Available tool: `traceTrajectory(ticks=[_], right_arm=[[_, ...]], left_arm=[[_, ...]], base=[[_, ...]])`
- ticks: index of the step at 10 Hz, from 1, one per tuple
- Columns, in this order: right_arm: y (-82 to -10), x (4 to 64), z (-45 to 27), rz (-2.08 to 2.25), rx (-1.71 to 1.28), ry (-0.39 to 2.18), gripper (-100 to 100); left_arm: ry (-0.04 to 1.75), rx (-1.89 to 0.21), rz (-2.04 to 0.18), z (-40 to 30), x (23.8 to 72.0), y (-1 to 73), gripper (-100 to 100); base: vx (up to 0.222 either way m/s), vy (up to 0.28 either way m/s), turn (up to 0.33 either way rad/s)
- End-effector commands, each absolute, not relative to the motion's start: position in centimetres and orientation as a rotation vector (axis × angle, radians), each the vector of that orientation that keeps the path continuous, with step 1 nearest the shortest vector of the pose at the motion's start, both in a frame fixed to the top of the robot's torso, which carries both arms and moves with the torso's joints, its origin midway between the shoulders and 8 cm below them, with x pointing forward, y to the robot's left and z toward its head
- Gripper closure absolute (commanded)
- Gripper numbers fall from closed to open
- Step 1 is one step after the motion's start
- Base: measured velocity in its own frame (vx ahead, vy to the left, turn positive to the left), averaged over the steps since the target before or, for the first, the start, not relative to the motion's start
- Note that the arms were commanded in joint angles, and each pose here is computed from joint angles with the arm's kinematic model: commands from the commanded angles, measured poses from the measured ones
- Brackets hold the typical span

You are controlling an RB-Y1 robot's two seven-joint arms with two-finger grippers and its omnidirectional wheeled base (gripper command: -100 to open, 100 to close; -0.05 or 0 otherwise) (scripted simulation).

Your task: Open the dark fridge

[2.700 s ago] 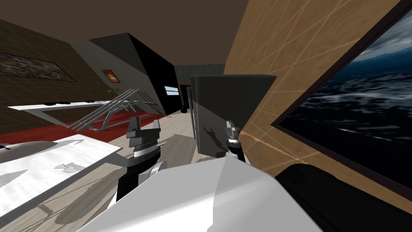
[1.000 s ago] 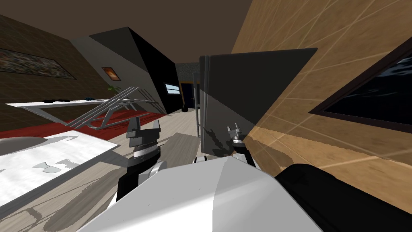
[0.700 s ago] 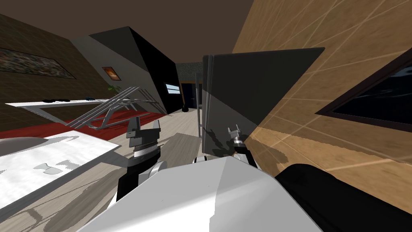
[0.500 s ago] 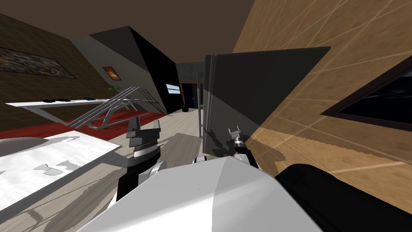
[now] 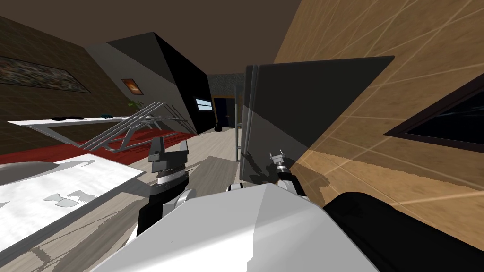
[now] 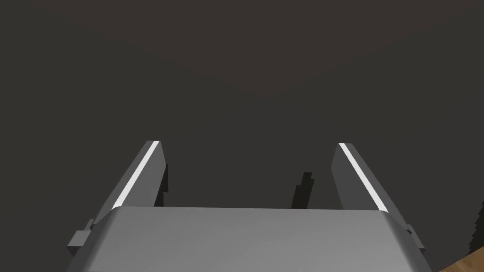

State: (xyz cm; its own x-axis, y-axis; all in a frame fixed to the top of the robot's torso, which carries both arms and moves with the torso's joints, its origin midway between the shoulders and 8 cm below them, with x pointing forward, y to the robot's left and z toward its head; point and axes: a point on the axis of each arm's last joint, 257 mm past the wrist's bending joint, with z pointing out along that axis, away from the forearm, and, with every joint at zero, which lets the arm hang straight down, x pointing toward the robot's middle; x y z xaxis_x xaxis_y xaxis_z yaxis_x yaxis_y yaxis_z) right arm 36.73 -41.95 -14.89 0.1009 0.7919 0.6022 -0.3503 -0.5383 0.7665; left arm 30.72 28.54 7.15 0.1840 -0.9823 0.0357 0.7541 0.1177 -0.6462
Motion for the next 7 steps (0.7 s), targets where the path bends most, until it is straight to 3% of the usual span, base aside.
traceTrajectory(ticks=[1, 7], right_arm=[[-43.5, 36.6, -17.1, 1.615, 1.59, 0.388, -100], [-46.0, 36.2, -20.7, 1.649, 1.785, 0.233, -100]], left_arm=[[0.458, -0.61, -1.337, 7.2, 30.7, 28.5, 0], [0.458, -0.61, -1.337, 7.2, 30.7, 28.5, 0]], base=[[0.025, 0.085, 0.005], [0.026, 0.057, -0.003]])
